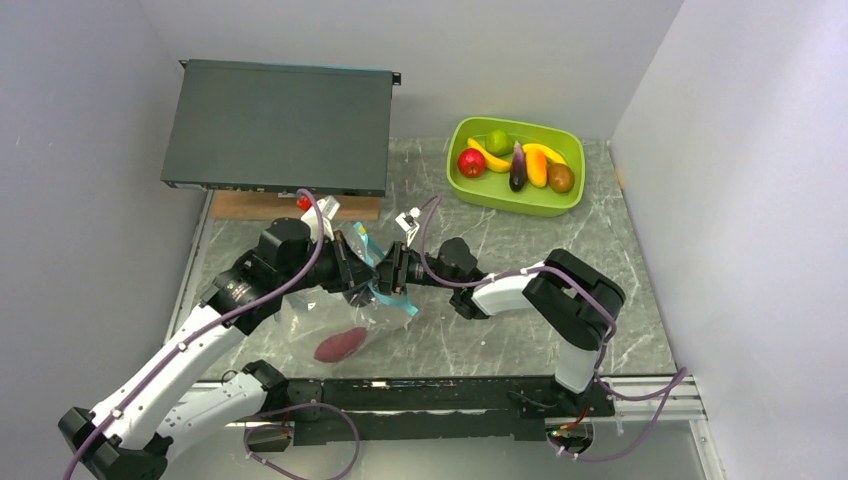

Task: Place the food in the zip-top bag and seal the zipper
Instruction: Place the fake vegetable in the zipper food storage bag.

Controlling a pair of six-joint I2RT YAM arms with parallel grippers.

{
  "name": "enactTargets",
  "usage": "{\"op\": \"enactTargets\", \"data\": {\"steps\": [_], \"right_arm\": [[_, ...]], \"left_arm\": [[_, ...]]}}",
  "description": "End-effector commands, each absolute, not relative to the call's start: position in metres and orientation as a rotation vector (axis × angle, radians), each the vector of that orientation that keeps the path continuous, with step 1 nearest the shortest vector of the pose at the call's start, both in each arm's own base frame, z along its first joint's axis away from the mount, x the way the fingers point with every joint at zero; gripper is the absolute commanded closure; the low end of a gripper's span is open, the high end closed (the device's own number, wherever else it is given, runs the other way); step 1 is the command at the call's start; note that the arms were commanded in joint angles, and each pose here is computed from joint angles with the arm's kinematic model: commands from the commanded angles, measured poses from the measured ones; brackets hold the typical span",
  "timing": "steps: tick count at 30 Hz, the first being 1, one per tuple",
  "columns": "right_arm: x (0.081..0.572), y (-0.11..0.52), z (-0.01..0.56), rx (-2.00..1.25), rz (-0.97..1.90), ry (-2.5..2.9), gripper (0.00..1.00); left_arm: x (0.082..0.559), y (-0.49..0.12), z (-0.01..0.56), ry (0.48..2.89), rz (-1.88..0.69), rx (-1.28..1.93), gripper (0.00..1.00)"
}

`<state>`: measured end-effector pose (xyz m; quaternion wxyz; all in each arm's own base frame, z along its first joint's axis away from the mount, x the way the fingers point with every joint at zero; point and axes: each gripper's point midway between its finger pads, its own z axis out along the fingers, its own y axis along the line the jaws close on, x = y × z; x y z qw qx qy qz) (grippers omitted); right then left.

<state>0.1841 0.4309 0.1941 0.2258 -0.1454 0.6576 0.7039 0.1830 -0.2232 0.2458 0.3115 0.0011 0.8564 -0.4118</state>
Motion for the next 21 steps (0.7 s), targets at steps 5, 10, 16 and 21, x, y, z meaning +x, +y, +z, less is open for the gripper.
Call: {"op": "enactTargets", "data": {"steps": [5, 10, 16, 21], "right_arm": [[0.187, 0.434, 0.223, -0.411, 1.975, 1.683, 0.78], [0.184, 0.434, 0.214, -0.444, 1.904, 1.746, 0.45], [0.186, 0.429, 0.205, -0.459, 1.782, 1.807, 0.25], [0.188, 0.424, 0.194, -0.441, 1.723, 1.868, 0.19]], "left_arm": [[0.18, -0.219, 0.243, 2.252, -1.08, -0.002, 1.0], [0.18, -0.221, 0.243, 2.259, -1.085, -0.004, 1.0], [0.181, -0.224, 0.246, 2.245, -1.112, -0.01, 1.0], [0.18, -0.22, 0.244, 2.245, -1.097, -0.021, 1.0]]}}
